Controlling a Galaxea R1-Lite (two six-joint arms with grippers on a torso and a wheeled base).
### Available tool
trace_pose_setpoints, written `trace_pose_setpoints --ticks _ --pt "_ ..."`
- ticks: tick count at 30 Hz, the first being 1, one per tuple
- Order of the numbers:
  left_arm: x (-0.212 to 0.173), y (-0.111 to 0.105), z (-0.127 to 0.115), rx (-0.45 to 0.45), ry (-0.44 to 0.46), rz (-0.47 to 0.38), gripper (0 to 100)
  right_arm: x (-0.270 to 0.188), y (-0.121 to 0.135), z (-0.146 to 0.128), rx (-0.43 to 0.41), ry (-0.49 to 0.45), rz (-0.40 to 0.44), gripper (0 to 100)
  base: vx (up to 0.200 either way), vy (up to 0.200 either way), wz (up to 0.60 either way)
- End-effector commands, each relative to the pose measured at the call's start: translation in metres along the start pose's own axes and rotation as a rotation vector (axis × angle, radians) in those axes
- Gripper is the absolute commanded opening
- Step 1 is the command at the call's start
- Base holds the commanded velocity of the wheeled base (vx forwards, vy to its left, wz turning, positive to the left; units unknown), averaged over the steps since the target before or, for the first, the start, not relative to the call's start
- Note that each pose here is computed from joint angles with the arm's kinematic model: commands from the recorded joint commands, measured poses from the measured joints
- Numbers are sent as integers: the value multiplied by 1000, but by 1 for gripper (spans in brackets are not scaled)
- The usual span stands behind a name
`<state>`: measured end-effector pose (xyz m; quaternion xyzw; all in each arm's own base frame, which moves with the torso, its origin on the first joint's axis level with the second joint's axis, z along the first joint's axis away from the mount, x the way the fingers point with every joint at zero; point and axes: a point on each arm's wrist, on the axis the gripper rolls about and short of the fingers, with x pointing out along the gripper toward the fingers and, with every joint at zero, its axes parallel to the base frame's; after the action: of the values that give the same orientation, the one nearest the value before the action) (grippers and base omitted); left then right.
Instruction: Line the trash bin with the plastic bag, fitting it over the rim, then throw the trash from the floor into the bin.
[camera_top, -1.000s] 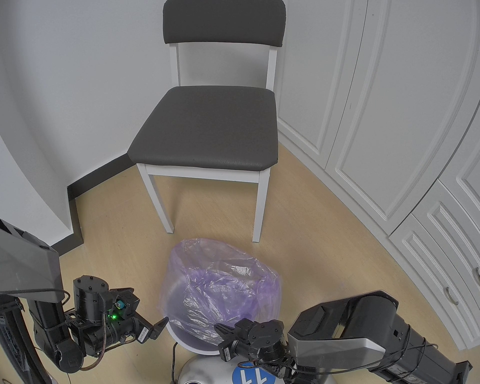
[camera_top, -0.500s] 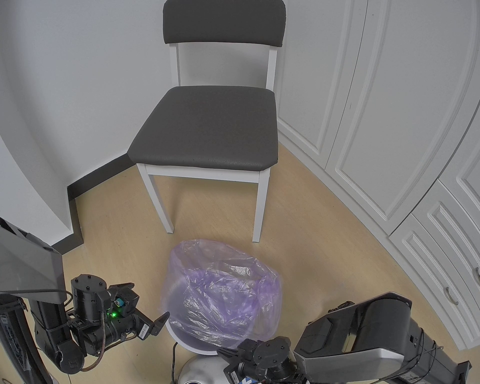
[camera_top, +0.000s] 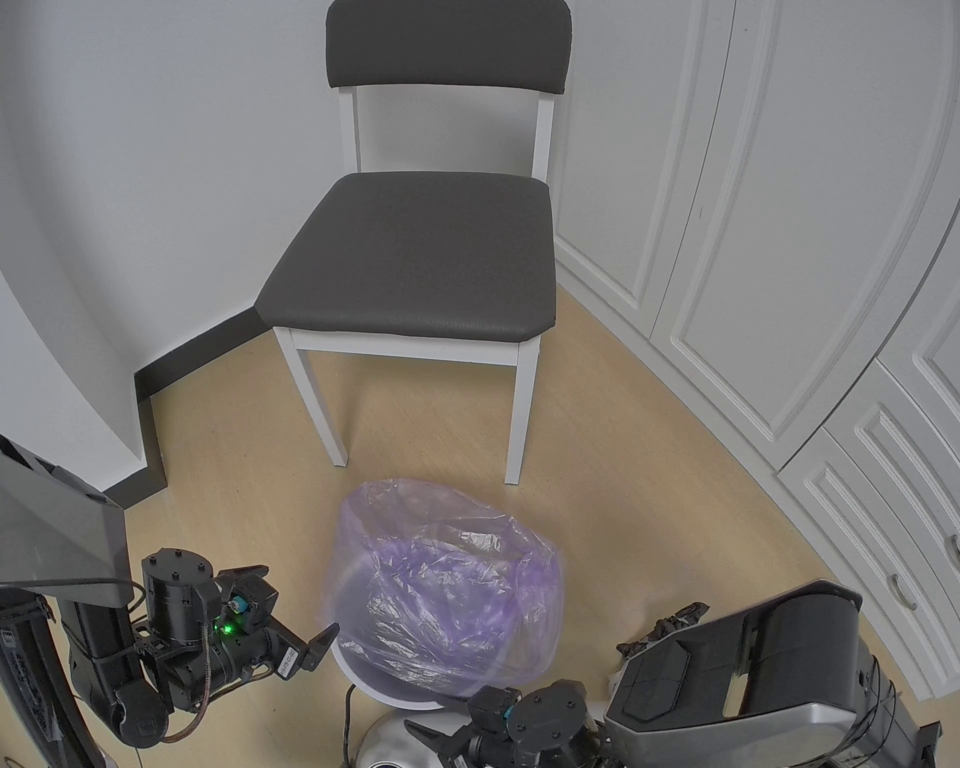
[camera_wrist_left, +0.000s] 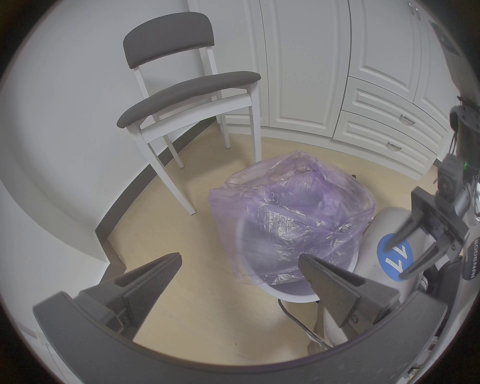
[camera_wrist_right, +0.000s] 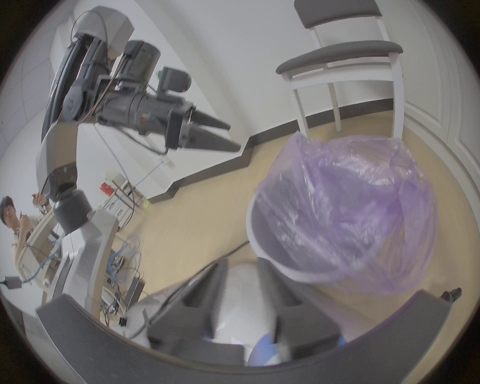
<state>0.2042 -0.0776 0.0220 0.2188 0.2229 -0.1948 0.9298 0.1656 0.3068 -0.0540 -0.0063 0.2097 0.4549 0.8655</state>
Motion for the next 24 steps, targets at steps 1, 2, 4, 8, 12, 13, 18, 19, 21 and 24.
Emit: trace_pose_setpoints --ticks 1,2,4,8,12,13,18,19,21,24 --pt "-2 -1 -4 1 20 -6 100 24 -13 14 60 -116 -63 100 0 0 0" --pt "-2 -1 -4 1 20 -6 100 31 -16 12 71 -132 -83 100 0 0 0" --pt "-2 -1 -4 1 21 -7 100 44 -22 11 88 -163 -107 100 0 0 0" --pt "-2 -2 -4 2 20 -8 100 57 -30 12 101 -204 -132 100 0 0 0" --pt "-1 -2 -4 4 23 -10 100 65 -34 7 125 -211 -137 100 0 0 0" --pt "-1 -3 -5 5 27 -13 100 69 -35 6 127 -218 -137 100 0 0 0" --pt "0 -3 -4 5 25 -13 100 89 -39 1 126 -264 -150 100 0 0 0" --pt "0 -2 -5 3 26 -11 100 91 -40 1 124 -270 -150 100 0 0 0" --pt "0 -3 -4 4 25 -13 100 91 -40 1 124 -269 -150 100 0 0 0" --pt "0 -3 -4 4 25 -13 100 91 -40 2 124 -270 -148 100 0 0 0"
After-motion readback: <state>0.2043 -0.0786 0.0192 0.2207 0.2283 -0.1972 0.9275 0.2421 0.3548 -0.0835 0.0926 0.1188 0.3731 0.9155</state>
